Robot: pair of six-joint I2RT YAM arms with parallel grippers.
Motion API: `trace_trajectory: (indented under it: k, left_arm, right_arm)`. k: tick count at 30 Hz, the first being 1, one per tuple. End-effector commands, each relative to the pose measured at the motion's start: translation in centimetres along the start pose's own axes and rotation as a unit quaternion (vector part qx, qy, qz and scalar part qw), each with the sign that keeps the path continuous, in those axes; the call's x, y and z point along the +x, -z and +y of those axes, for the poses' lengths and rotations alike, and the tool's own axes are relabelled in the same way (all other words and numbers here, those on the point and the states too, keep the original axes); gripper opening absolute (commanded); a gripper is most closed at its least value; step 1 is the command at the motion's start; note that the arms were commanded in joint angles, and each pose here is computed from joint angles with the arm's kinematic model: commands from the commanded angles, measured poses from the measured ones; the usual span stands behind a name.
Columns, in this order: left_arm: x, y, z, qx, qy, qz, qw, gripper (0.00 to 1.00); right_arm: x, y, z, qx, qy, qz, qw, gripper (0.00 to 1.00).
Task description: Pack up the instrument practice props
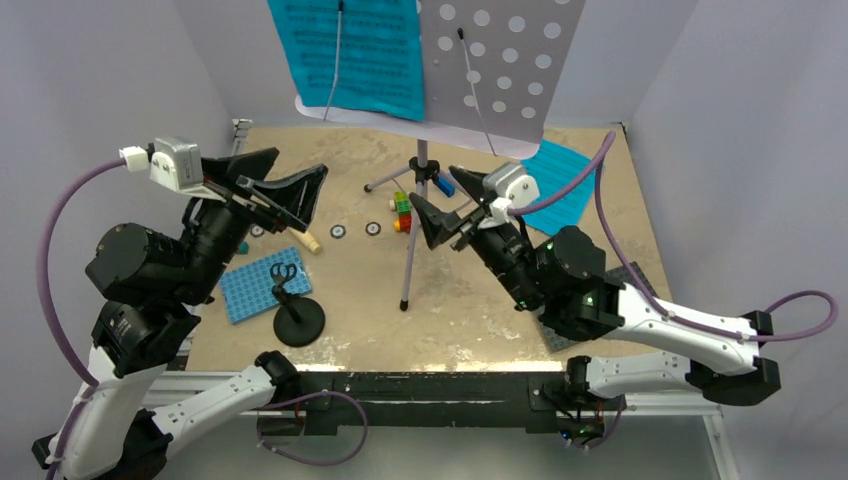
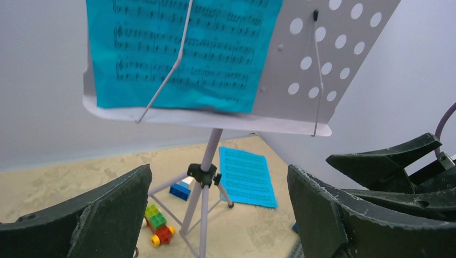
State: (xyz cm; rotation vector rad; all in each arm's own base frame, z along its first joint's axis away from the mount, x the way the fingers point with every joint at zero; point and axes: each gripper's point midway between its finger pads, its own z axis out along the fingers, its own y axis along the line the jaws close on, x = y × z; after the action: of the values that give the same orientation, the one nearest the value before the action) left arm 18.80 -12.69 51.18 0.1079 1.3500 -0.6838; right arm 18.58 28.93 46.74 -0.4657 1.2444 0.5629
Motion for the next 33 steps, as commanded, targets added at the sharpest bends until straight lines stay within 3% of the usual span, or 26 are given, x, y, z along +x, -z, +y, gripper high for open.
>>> trace_trajectory:
  k: [1,7,16,25,33]
  left_arm:
    - [-5.4,-1.4,-1.3,0.018,-0.052,-0.073,0.996,0.99]
    - [-7.4,-2.4,-1.5,0.010,-0.063,-0.110,0.992,0.99]
    - [-6.9,-3.0,-1.2,0.003,-0.081,-0.110,0.991,0.99]
    - [-6.1,-3.4,-0.7,-0.007,-0.089,-0.104,0.991,0.99]
    - [-5.6,-3.3,-0.4,-0.012,-0.085,-0.103,0.991,0.99]
  right_arm:
    - [-8.5,-2.4,-2.9,0.093,-0.050,-0.100,0.989,0.74]
    - [-8.7,-6.6,-3.7,0.098,-0.132,-0.040,0.986,0.80]
    - [-5.1,-10.1,-3.6,0.099,-0.159,0.022,0.982,0.93]
    - [-2.2,-12.1,-4.2,0.132,-0.199,0.047,0.970,0.94]
    - [-1.9,-12.8,-5.0,0.161,-0.235,0.018,0.958,0.93]
